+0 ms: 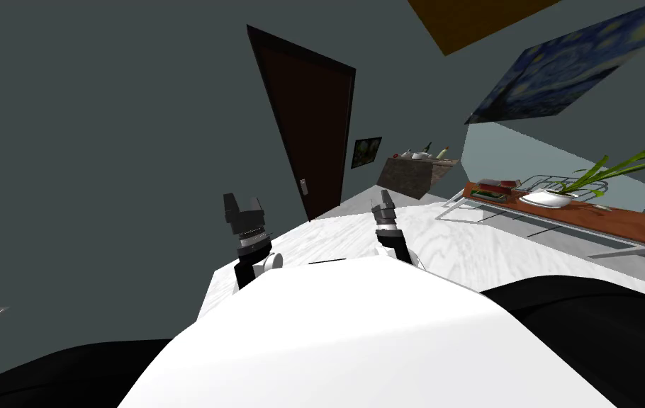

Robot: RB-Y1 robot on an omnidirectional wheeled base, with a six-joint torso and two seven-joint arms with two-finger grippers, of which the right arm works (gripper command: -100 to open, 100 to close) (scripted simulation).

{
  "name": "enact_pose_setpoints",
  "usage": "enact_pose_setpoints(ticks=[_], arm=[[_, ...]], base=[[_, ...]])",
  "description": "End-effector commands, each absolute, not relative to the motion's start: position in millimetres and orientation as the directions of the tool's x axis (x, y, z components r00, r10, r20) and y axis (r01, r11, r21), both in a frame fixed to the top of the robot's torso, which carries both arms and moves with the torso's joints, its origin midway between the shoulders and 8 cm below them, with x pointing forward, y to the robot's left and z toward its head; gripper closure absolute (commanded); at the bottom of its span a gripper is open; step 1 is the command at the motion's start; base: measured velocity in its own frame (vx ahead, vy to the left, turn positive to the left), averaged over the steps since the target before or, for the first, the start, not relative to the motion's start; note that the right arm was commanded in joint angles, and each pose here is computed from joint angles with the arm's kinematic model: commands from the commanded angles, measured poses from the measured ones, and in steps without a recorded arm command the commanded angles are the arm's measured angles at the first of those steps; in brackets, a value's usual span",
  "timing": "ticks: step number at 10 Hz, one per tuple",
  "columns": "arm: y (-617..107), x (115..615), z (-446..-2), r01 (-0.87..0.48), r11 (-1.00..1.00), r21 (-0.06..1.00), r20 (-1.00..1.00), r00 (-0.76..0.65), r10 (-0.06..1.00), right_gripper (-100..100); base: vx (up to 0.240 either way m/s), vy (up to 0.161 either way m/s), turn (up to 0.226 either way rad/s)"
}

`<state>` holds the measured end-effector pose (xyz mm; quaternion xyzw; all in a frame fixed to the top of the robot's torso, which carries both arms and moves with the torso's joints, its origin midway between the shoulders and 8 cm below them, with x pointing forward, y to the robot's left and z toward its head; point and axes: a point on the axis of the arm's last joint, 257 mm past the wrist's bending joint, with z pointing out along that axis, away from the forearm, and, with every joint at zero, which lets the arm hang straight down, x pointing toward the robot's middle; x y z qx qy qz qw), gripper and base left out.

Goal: Pull the door open

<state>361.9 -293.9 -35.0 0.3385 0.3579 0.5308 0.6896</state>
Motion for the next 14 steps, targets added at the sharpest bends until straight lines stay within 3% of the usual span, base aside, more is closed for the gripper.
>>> enact_pose_setpoints(ticks=[1,14], arm=[[-291.8,368.8,-44.0,-0.471,0.245,0.847,-0.176,0.186,0.967,-100],[-278.2,418.0,-112.3,-0.338,0.523,0.782,-0.485,0.196,0.852,-100]], base=[[0.079,-0.075,0.102],[0.097,0.05,0.053]])
